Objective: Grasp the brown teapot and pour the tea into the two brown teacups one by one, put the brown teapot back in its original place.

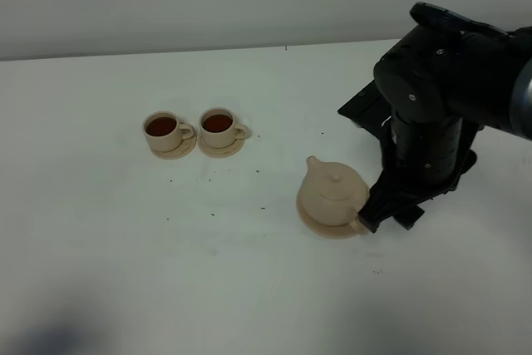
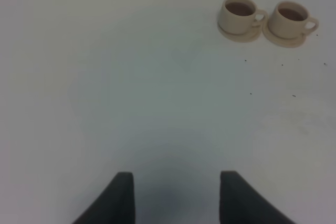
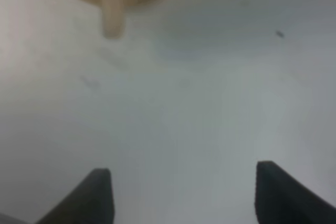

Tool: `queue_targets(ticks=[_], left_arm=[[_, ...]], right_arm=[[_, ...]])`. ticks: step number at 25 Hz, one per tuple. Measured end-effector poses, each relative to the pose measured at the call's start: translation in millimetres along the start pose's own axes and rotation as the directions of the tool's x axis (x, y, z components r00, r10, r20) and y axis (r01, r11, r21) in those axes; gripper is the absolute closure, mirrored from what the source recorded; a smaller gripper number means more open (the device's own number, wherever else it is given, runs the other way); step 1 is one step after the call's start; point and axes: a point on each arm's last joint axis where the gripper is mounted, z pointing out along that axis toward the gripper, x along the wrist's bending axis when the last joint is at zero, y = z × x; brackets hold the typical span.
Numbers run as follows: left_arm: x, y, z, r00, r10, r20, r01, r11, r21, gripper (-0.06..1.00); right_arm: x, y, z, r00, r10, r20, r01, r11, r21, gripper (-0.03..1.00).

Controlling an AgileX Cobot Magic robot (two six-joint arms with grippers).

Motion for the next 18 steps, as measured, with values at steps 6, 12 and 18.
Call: queue_targets(ticks=[6, 12, 18], left_arm=[[0.0, 0.0, 0.0, 1.0, 0.0, 0.0, 0.0, 1.0, 0.0, 0.55], [0.0, 0.0, 0.0, 1.0, 0.0, 0.0, 0.0, 1.0, 0.0, 0.55], [0.0, 0.0, 0.0, 1.0, 0.0, 0.0, 0.0, 1.0, 0.0, 0.55]], right_arm=[[-43.7, -19.2, -18.6, 0.988, 0.153, -0.002, -0.153, 0.988, -0.028, 0.4], [-114.0, -54.9, -22.2, 0.889, 0.44, -0.124, -0.447, 0.894, -0.03, 0.42], [-154.6, -98.5, -32.3, 0.797, 0.571, -0.197, -0.591, 0.805, -0.057, 0.48]])
